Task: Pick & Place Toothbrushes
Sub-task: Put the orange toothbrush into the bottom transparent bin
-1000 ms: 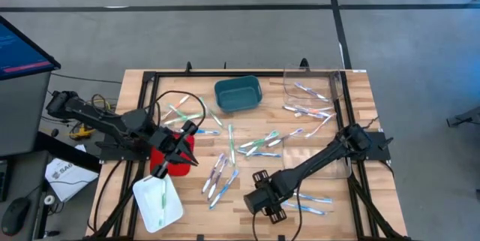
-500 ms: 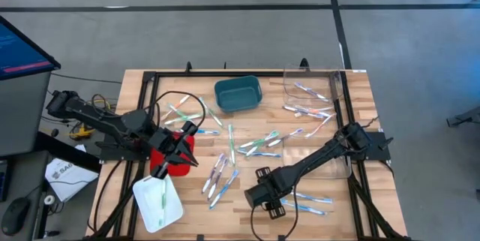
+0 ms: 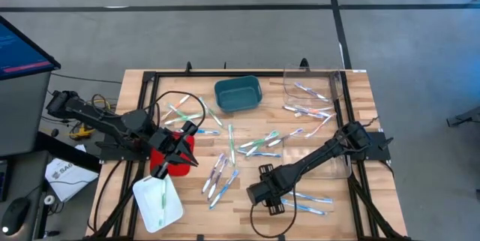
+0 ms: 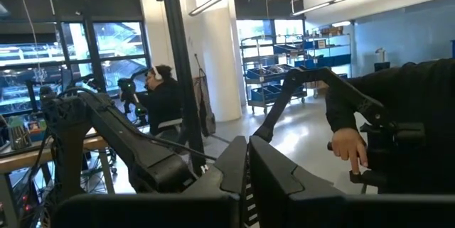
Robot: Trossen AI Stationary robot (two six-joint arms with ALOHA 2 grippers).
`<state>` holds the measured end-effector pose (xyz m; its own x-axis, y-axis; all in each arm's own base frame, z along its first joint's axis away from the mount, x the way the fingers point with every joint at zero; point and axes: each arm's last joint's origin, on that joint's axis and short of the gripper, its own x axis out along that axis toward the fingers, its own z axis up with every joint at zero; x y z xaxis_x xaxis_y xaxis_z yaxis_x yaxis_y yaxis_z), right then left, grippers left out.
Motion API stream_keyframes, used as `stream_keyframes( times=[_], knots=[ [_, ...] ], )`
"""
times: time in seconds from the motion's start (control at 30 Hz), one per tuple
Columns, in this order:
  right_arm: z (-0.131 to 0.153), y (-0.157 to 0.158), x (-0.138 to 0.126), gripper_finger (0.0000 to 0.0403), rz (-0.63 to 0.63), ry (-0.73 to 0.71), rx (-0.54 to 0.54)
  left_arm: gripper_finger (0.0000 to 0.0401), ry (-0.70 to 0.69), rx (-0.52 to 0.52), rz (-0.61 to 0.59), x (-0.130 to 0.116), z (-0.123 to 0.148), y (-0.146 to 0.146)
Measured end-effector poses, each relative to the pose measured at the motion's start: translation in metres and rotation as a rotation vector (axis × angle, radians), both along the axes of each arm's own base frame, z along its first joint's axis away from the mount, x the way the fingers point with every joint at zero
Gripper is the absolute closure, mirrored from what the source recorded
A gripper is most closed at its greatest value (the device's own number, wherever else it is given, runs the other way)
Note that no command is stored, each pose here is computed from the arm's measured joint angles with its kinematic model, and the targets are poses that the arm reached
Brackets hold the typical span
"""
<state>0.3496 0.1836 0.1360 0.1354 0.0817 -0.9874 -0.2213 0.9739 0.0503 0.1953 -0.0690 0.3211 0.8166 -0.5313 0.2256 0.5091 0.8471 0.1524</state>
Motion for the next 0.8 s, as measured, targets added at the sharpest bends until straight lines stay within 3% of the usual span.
stream_keyframes(
  times=[0.17, 0.3, 0.43, 0.67, 0.8],
  knots=[
    [0.000, 0.000, 0.000, 0.0165, 0.000, 0.000, 0.000, 0.0389, -0.004, 0.004, 0.001, 0.000, 0.000, 0.000],
    [-0.001, 0.000, 0.000, 0.0190, 0.000, 0.002, -0.002, 0.0389, -0.008, 0.004, 0.002, 0.000, 0.000, 0.000],
    [-0.001, -0.001, 0.000, 0.0247, -0.006, 0.006, -0.001, 0.0389, -0.009, 0.003, 0.002, 0.000, 0.001, 0.000],
    [-0.002, -0.007, 0.002, 0.0383, -0.032, 0.018, 0.007, 0.0389, -0.009, 0.003, 0.001, 0.000, 0.001, 0.000],
    [0.000, -0.010, 0.005, 0.0386, -0.046, 0.018, 0.004, 0.0389, -0.009, 0.003, 0.001, 0.000, 0.001, 0.000]
  ],
)
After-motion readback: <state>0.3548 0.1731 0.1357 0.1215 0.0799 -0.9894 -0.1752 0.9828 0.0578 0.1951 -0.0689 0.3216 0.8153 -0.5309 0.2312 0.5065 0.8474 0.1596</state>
